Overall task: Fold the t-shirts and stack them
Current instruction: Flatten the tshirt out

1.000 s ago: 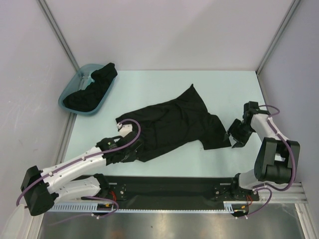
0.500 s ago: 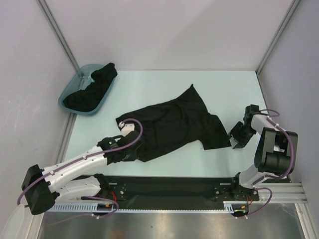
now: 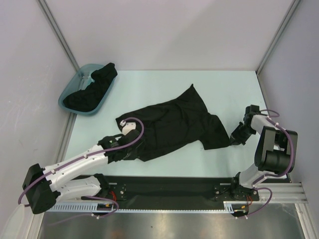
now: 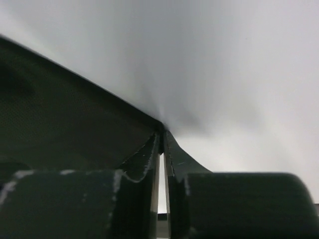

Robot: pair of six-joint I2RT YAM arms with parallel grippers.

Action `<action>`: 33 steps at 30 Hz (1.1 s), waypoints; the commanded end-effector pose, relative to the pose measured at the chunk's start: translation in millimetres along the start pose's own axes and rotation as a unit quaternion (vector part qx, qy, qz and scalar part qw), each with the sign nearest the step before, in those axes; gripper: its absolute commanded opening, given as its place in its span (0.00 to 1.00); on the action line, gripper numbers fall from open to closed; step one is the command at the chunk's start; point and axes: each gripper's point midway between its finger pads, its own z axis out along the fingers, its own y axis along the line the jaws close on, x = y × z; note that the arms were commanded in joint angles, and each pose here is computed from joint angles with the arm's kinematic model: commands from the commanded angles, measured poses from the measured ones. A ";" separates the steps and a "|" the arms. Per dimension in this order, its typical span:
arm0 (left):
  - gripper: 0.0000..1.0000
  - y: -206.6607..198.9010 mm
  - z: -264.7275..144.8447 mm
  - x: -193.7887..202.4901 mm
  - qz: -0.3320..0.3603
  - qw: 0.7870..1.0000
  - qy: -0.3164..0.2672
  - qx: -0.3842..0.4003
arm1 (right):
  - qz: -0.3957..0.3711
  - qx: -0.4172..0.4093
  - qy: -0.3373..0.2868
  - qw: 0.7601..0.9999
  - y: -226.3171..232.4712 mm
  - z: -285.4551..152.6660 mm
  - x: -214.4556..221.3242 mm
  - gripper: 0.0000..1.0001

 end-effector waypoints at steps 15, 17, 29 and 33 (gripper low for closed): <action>0.00 6.8 -97.7 -104.6 -0.005 0.987 -0.158 0.015 | -0.044 -0.056 -0.250 0.966 62.3 -193.1 -86.2 0.00; 0.00 5.5 -116.3 -124.0 0.005 0.982 -0.185 0.020 | -0.039 -0.088 -0.314 0.945 72.5 -253.7 -101.9 0.00; 0.00 31.5 -230.3 -224.0 -0.002 0.932 -0.362 -0.017 | -0.040 -0.202 -0.540 0.816 82.7 -488.8 -94.5 0.00; 0.00 34.5 -258.6 -238.2 -0.034 0.917 -0.397 0.004 | -0.060 -0.251 -0.596 0.760 85.9 -545.7 -72.9 0.00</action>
